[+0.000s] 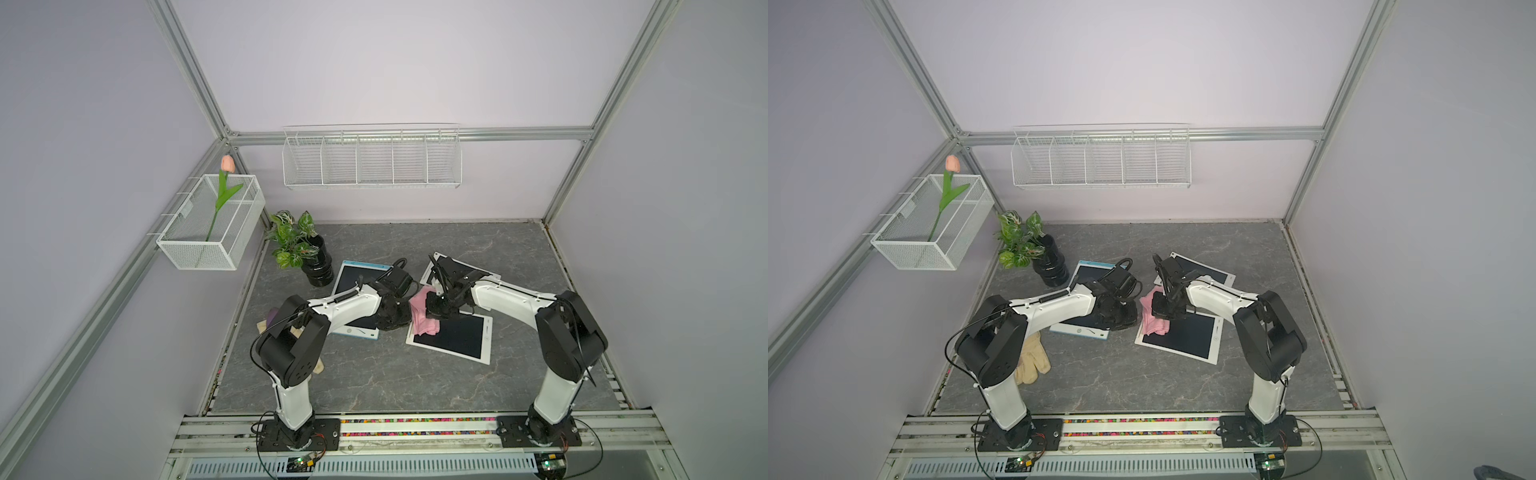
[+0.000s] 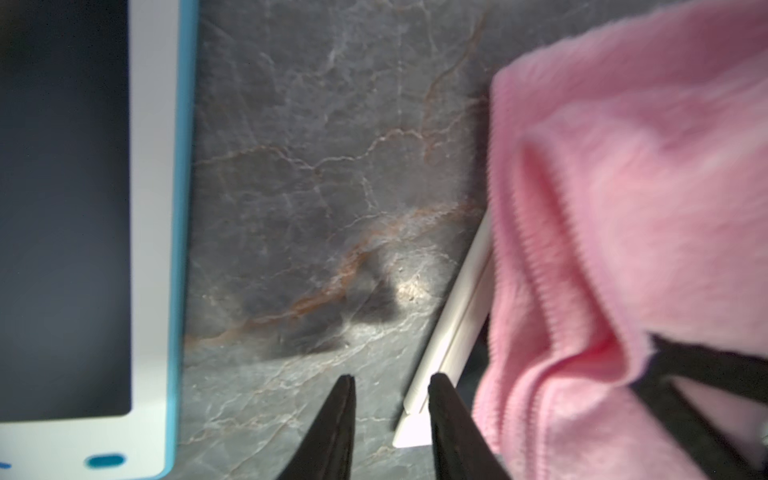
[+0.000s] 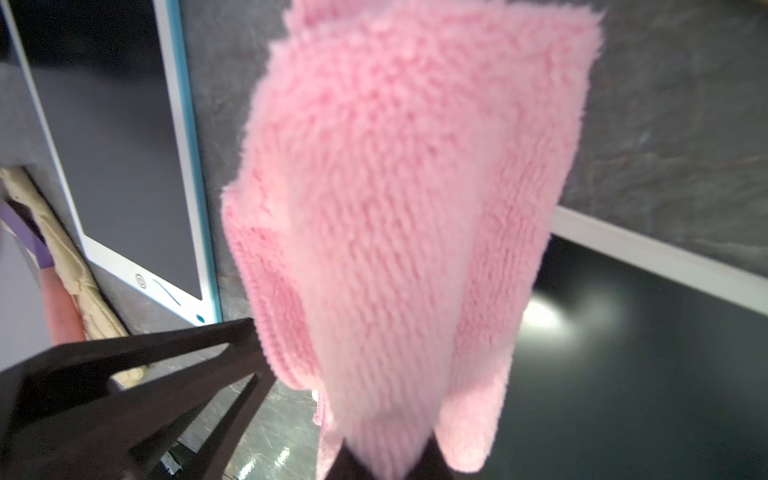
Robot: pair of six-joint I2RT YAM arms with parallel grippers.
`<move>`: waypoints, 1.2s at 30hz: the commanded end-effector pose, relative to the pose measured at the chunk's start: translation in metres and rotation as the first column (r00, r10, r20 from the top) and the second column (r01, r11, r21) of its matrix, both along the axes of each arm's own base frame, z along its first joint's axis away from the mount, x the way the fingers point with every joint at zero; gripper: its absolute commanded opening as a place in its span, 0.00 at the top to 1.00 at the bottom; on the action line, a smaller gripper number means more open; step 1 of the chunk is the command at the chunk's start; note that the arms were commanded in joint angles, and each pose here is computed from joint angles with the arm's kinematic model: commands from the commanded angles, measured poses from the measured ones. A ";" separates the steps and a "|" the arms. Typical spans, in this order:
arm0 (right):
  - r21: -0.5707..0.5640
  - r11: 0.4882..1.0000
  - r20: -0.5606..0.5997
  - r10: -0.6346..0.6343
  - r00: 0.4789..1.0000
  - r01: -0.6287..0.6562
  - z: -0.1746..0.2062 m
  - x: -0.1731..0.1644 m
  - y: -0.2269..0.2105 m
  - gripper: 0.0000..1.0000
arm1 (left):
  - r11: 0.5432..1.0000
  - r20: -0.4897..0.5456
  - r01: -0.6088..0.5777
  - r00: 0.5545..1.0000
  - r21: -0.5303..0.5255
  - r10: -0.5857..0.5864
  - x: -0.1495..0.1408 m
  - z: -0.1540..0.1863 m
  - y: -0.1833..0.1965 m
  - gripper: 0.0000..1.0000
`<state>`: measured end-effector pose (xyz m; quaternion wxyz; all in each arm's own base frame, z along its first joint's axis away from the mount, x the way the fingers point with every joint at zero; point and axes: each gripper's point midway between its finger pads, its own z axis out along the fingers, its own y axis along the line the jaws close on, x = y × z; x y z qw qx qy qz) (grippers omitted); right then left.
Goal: Wipe the drawing tablet
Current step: Wipe the dirt from the drawing tablet.
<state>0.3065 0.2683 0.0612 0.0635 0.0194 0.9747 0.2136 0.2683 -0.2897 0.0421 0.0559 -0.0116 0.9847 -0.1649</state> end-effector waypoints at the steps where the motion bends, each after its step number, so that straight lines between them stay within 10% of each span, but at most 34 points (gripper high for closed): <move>1: -0.003 1.000 0.017 -0.007 1.000 0.007 0.016 0.002 -0.005 0.93 | 0.999 -0.004 0.029 1.000 0.018 -0.029 -0.005 -0.002 -0.006 0.66; 28: 0.060 0.995 -0.068 -0.074 0.995 0.078 -0.021 -0.023 0.016 0.93 | 0.973 -0.021 0.068 0.998 0.223 -0.065 -0.044 -0.040 0.003 0.67; 36: 0.035 0.986 -0.041 -0.160 0.986 0.161 -0.030 0.019 0.000 0.93 | 0.974 -0.034 0.059 0.998 0.220 -0.052 -0.048 -0.046 0.005 0.68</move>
